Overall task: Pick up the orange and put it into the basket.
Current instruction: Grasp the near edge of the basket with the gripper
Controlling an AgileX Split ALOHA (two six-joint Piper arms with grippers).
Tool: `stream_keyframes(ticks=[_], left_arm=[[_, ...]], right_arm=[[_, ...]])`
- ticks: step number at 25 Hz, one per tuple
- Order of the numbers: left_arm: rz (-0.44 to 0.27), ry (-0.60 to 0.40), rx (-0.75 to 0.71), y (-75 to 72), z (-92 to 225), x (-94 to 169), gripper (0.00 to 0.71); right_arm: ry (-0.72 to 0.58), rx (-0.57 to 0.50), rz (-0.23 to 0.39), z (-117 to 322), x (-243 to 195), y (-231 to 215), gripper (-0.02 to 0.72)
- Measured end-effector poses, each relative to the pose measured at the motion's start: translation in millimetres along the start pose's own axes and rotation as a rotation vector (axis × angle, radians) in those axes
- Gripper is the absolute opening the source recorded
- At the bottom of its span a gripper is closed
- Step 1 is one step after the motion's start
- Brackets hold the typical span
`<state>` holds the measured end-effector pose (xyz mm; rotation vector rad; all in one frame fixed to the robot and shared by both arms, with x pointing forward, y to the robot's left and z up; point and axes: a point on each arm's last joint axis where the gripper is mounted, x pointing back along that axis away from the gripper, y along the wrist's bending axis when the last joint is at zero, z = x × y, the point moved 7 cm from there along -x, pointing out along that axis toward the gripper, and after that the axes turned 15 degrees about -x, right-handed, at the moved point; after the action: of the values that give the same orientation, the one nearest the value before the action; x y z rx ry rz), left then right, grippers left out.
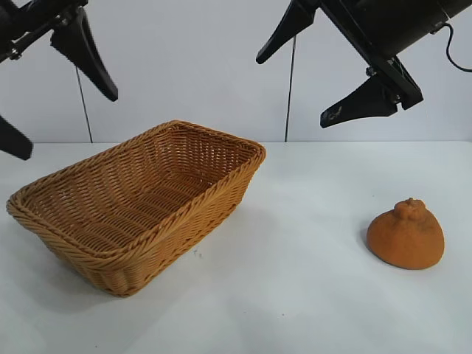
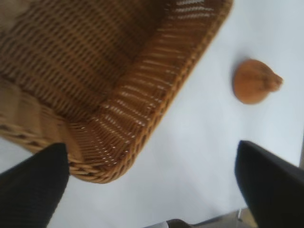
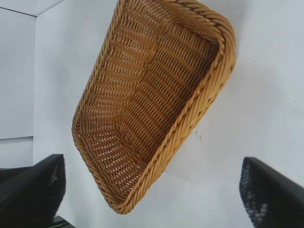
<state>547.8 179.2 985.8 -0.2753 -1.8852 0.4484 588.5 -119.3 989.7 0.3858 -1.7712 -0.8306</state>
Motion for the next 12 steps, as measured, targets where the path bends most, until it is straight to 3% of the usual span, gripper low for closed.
stream_keyframes(ticks=[5,12], left_arm=[[-0.132,-0.009,0.206,23.0,10.9,-9.4,0.673],[-0.183,-0.034,0.382,47.6,30.1,-31.5,0.673]], right_arm=[[-0.001,0.000,0.000,-0.1,0.0,0.0,0.683],[-0.007,0.001,0.001,-1.1,0.0,-0.1,0.683]])
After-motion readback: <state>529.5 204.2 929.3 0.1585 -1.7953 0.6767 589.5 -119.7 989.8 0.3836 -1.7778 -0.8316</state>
